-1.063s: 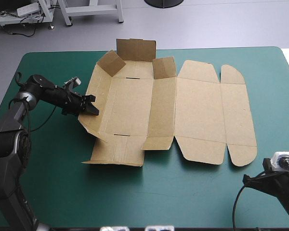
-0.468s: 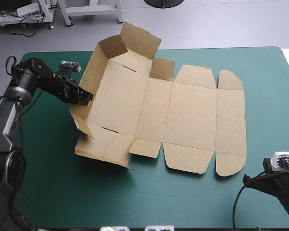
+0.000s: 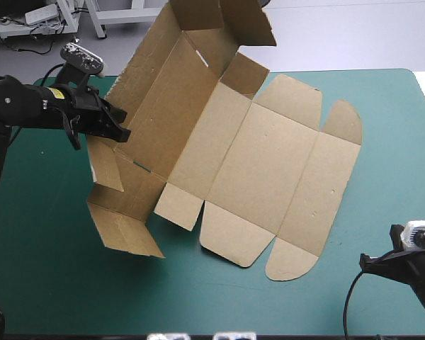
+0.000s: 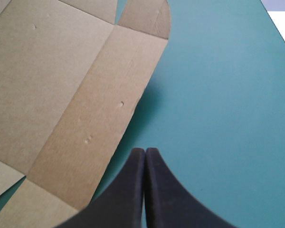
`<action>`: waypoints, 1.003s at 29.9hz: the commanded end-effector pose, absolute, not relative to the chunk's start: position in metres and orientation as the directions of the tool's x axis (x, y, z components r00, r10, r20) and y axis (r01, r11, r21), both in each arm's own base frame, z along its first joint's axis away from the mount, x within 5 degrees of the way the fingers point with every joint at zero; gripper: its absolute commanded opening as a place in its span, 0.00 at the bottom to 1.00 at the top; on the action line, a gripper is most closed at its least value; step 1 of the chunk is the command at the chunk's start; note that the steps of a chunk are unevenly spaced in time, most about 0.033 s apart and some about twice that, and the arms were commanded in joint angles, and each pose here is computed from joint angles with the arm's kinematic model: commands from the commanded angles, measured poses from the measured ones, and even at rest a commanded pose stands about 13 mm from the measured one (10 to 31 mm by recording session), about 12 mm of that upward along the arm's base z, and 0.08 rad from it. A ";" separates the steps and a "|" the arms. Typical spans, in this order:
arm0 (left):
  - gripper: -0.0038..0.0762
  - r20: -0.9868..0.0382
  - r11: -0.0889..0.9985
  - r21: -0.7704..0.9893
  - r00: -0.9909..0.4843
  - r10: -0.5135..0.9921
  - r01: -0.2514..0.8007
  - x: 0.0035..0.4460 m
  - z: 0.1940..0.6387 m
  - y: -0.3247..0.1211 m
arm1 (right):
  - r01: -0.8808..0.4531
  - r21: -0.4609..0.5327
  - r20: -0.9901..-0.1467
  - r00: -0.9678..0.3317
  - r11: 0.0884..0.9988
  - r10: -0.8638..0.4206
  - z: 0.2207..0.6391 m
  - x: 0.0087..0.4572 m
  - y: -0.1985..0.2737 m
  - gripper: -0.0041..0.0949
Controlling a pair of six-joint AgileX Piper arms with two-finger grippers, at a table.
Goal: Fold the box
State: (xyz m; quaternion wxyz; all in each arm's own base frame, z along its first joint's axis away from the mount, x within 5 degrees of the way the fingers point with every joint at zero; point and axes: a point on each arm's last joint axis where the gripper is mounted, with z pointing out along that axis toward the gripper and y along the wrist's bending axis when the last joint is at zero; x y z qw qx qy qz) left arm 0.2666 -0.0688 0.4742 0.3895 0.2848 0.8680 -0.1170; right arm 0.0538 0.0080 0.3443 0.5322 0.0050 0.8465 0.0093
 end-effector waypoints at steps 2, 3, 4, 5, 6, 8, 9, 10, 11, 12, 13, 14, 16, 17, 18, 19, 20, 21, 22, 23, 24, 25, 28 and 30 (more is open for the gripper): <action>0.04 -0.818 0.735 0.136 -0.344 0.462 0.664 0.217 0.517 -0.086 | -0.020 0.021 -0.952 -0.306 1.000 0.014 0.370 0.055 0.010 0.02; 0.04 -0.816 0.730 0.163 -0.325 0.478 0.664 0.213 0.521 -0.088 | -0.025 0.022 -0.954 -0.299 0.999 0.013 0.372 0.055 0.011 0.02; 0.04 -0.810 0.711 0.194 -0.298 0.505 0.676 0.208 0.524 -0.093 | -0.028 0.027 -0.957 -0.290 0.999 0.018 0.374 0.054 0.011 0.02; 0.04 -0.801 0.699 0.233 -0.274 0.532 0.676 0.203 0.526 -0.096 | -0.029 0.028 -0.958 -0.286 0.999 0.018 0.375 0.054 0.012 0.02; 0.04 -0.791 0.690 0.267 -0.257 0.556 0.673 0.201 0.527 -0.098 | -0.032 0.032 -0.960 -0.281 0.999 0.021 0.377 0.053 0.012 0.02; 0.04 -0.759 0.664 0.356 -0.210 0.616 0.657 0.196 0.532 -0.104 | -0.032 0.031 -0.960 -0.278 0.999 0.021 0.378 0.053 0.012 0.02; 0.04 -0.741 0.646 0.403 -0.183 0.646 0.648 0.195 0.533 -0.107 | -0.032 0.030 -0.961 -0.275 0.999 0.020 0.378 0.053 0.012 0.02; 0.04 -0.716 0.619 0.450 -0.154 0.681 0.643 0.193 0.533 -0.111 | -0.032 0.030 -0.961 -0.275 0.999 0.020 0.378 0.053 0.012 0.02; 0.04 -0.681 0.583 0.506 -0.120 0.722 0.635 0.190 0.534 -0.114 | -0.035 0.034 -0.961 -0.274 0.999 0.024 0.379 0.053 0.013 0.02; 0.04 -0.644 0.550 0.558 -0.093 0.759 0.621 0.189 0.534 -0.116 | -0.035 0.036 -0.962 -0.272 0.999 0.025 0.379 0.053 0.013 0.02; 0.04 -0.622 0.532 0.593 -0.077 0.779 0.604 0.188 0.535 -0.118 | -0.035 0.036 -0.962 -0.272 0.999 0.025 0.379 0.053 0.013 0.02; 0.04 -0.607 0.506 0.621 -0.041 0.793 0.598 0.184 0.537 -0.124 | -0.035 0.036 -0.962 -0.272 0.999 0.025 0.379 0.053 0.013 0.02; 0.04 -0.591 0.477 0.662 0.011 0.807 0.579 0.180 0.540 -0.131 | -0.034 0.037 -0.964 -0.266 0.999 0.027 0.379 0.053 0.013 0.02; 0.04 -0.579 0.459 0.684 0.040 0.814 0.567 0.177 0.541 -0.136 | -0.032 0.037 -0.965 -0.259 0.999 0.027 0.380 0.053 0.012 0.02; 0.04 -0.563 0.441 0.706 0.061 0.824 0.555 0.174 0.543 -0.139 | -0.030 0.036 -0.967 -0.252 0.999 0.027 0.381 0.053 0.012 0.02; 0.04 -0.549 0.423 0.722 0.081 0.832 0.548 0.172 0.543 -0.143 | -0.026 0.038 -0.969 -0.243 0.999 0.030 0.381 0.054 0.012 0.02; 0.04 -0.531 0.402 0.738 0.098 0.842 0.542 0.170 0.543 -0.146 | -0.023 0.043 -0.970 -0.239 0.999 0.037 0.382 0.054 0.012 0.02; 0.04 -0.513 0.376 0.747 0.115 0.851 0.549 0.168 0.541 -0.150 | -0.021 0.045 -0.971 -0.235 0.999 0.039 0.382 0.054 0.012 0.02; 0.04 -0.499 0.358 0.749 0.120 0.858 0.557 0.168 0.539 -0.153 | -0.021 0.045 -0.971 -0.235 0.999 0.039 0.382 0.054 0.012 0.02; 0.04 -0.490 0.338 0.747 0.131 0.862 0.572 0.167 0.536 -0.157 | -0.021 0.047 -0.971 -0.235 0.999 0.041 0.382 0.054 0.012 0.02; 0.04 -0.480 0.318 0.744 0.140 0.866 0.588 0.169 0.531 -0.162 | -0.020 0.050 -0.971 -0.235 0.999 0.044 0.382 0.054 0.012 0.02; 0.04 -0.475 0.304 0.741 0.148 0.867 0.599 0.169 0.528 -0.164 | -0.019 0.054 -0.971 -0.233 0.998 0.048 0.382 0.054 0.011 0.02; 0.04 -0.443 0.260 0.755 0.175 0.879 0.602 0.175 0.514 -0.174 | -0.003 0.058 -0.971 -0.231 0.998 0.055 0.382 0.054 0.010 0.02; 0.04 -0.421 0.236 0.774 0.199 0.885 0.587 0.180 0.505 -0.180 | 0.002 0.059 -0.973 -0.224 0.998 0.058 0.383 0.054 0.010 0.02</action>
